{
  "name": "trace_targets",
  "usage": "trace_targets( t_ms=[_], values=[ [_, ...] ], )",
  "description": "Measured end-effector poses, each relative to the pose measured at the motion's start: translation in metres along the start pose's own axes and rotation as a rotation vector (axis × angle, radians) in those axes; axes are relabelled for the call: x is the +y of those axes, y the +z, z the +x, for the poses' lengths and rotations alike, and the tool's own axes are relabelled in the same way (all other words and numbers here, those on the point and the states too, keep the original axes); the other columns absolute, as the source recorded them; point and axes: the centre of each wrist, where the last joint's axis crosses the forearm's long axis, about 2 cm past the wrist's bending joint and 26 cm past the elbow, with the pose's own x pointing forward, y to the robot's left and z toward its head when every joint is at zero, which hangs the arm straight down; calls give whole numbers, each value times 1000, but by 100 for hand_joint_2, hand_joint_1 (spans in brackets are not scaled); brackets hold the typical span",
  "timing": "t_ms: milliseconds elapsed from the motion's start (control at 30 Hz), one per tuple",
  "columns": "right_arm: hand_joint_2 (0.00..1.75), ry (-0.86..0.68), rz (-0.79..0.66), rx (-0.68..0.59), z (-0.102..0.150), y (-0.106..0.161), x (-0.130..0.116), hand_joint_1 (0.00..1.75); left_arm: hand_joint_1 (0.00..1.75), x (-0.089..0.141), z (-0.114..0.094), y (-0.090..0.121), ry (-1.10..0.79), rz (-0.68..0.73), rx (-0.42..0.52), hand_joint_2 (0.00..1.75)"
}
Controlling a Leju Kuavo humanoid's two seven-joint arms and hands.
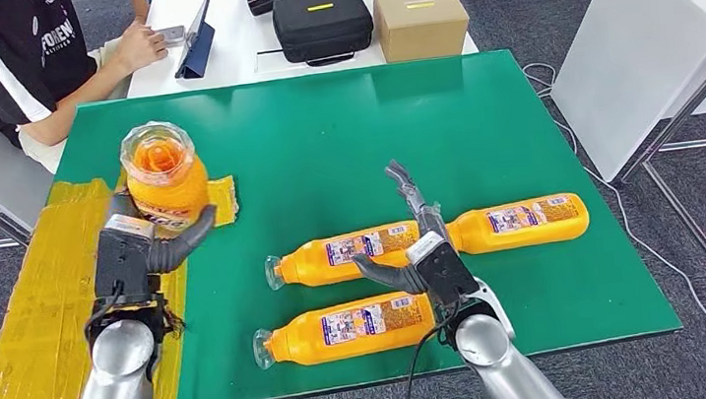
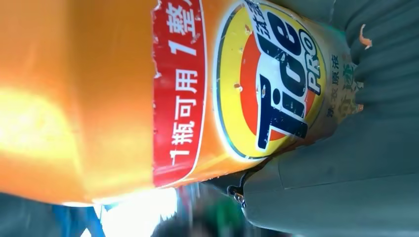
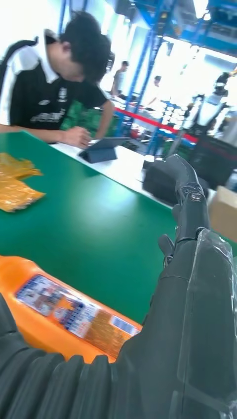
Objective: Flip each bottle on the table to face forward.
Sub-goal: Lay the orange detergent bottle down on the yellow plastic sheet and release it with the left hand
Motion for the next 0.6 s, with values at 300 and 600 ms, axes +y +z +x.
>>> trace_targets(
  t_ms=[300,600],
  values=[
    [175,107,-97,-41,12,7,-17,0,175,43,-11,-2,-570,152,-62,175],
    [175,160,-131,-69,19,11,-23,0,175,52,-16,-3,-951,107,-118,175]
  ],
)
